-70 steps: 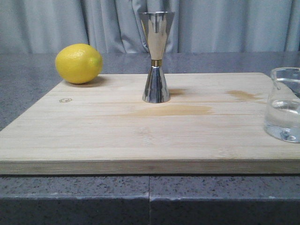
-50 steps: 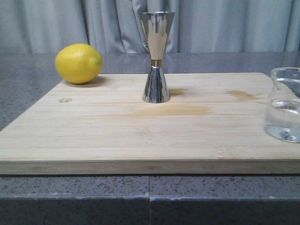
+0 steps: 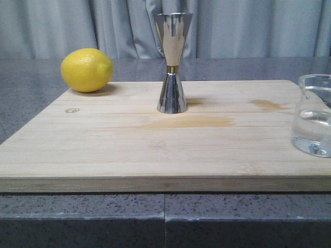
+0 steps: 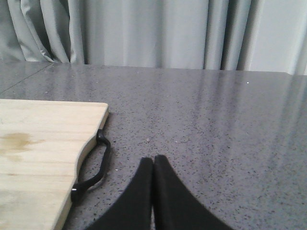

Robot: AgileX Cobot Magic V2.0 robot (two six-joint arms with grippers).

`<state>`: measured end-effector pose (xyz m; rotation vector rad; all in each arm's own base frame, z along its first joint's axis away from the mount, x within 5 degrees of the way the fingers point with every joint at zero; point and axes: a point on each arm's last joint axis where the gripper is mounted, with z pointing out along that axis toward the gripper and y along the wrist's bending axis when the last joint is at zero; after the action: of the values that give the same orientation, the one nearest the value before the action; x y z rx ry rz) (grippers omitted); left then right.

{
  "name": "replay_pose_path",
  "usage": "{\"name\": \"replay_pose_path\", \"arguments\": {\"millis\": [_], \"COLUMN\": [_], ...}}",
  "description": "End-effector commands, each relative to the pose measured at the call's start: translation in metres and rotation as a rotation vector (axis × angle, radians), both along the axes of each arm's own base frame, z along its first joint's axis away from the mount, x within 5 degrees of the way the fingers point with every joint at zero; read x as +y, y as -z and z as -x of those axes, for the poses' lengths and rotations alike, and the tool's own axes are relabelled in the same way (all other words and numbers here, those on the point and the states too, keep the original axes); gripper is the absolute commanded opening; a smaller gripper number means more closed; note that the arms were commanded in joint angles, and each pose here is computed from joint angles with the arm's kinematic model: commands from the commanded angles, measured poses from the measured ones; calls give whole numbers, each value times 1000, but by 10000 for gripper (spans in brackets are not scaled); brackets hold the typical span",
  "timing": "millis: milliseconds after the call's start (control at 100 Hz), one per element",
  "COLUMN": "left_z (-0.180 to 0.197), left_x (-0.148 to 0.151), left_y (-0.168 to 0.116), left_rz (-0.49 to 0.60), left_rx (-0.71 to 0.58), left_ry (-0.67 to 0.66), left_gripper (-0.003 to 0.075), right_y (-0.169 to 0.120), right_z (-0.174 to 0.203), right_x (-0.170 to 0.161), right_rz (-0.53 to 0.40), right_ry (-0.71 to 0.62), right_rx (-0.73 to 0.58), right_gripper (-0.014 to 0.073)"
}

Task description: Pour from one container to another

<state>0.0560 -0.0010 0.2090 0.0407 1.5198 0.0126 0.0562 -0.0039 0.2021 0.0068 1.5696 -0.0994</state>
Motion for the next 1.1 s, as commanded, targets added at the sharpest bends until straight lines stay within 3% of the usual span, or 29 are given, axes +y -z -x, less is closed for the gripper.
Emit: {"name": "replay_pose_path", "arguments": {"millis": [0,280,500,810,920,1090], "left_z": [1,2,11,9,2,-9], "left_x": [0,0,0,-1,-1,-1], "left_y": [1,-7,-43,-107,-128,-146], "left_rz": [11,68,83,77,73,75], "left_rx": [-83,-131,-209,-92,-28,-16], "left_ry": [2,4,10,17,18,19], "left_gripper": [-19,-19,-19,-19,-19,-19], "right_y": [-5,-14,-45,-112,-128,-145], "right_z": [2,3,10,17,9,0], "right_x": [1,1,1,1,0,-1], "right_rz": [13,9,-6,-14,30,32], "right_ry": [-7,-9,-7,0,6,5], "right_rx": [-93,-149,-169,-58,17,-12], "right_gripper": [-71,-72,-71,-71,-71,-71]}}
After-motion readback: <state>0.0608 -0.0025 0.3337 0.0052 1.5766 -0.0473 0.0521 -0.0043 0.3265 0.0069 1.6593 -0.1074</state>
